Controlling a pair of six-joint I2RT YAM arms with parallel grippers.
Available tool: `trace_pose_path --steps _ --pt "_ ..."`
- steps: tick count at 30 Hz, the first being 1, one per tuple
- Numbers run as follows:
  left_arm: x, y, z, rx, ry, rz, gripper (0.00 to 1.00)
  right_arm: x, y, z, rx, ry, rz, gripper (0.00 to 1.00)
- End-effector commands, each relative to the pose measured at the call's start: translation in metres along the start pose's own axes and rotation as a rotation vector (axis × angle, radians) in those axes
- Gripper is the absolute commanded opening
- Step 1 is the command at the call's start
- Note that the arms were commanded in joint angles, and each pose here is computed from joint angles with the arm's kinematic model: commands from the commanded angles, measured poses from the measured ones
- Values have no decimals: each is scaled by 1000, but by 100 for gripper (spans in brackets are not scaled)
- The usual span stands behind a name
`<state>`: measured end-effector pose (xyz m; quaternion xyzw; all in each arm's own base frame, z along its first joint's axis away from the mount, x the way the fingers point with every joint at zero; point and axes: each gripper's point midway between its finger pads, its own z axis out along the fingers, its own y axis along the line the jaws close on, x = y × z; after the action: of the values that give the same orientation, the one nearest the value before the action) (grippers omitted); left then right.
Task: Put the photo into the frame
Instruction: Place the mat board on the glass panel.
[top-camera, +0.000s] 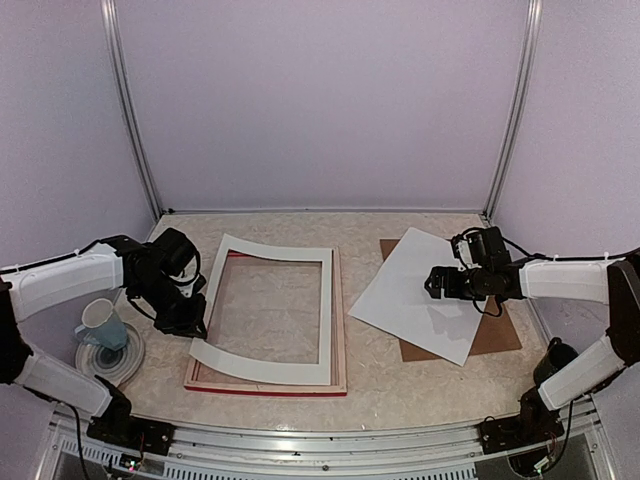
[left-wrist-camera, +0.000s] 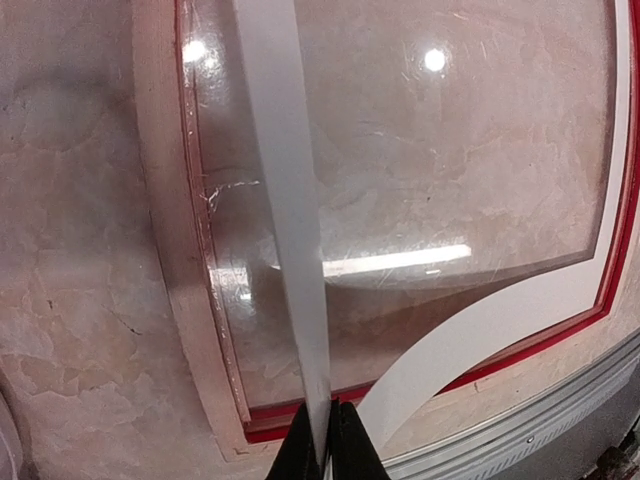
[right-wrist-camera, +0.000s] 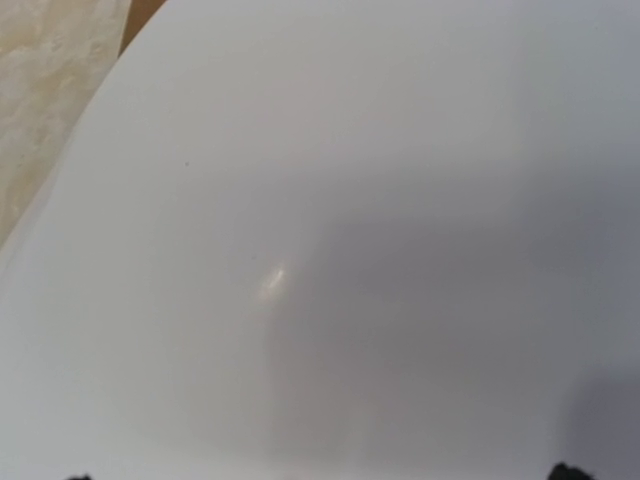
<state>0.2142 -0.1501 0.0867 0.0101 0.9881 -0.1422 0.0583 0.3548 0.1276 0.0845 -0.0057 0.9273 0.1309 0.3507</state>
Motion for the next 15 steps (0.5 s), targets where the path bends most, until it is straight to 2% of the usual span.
trace_pose_path --steps 1,10,15 --pt "-3 -4 -7 22 -4 15 6 2 1 3 6 3 -18 99" --pt "-3 -18 -12 112 2 6 6 3 0 5 8 7 -17 99" --pt "-6 -18 -20 108 -4 11 6 1 1 3 6 2 -17 99"
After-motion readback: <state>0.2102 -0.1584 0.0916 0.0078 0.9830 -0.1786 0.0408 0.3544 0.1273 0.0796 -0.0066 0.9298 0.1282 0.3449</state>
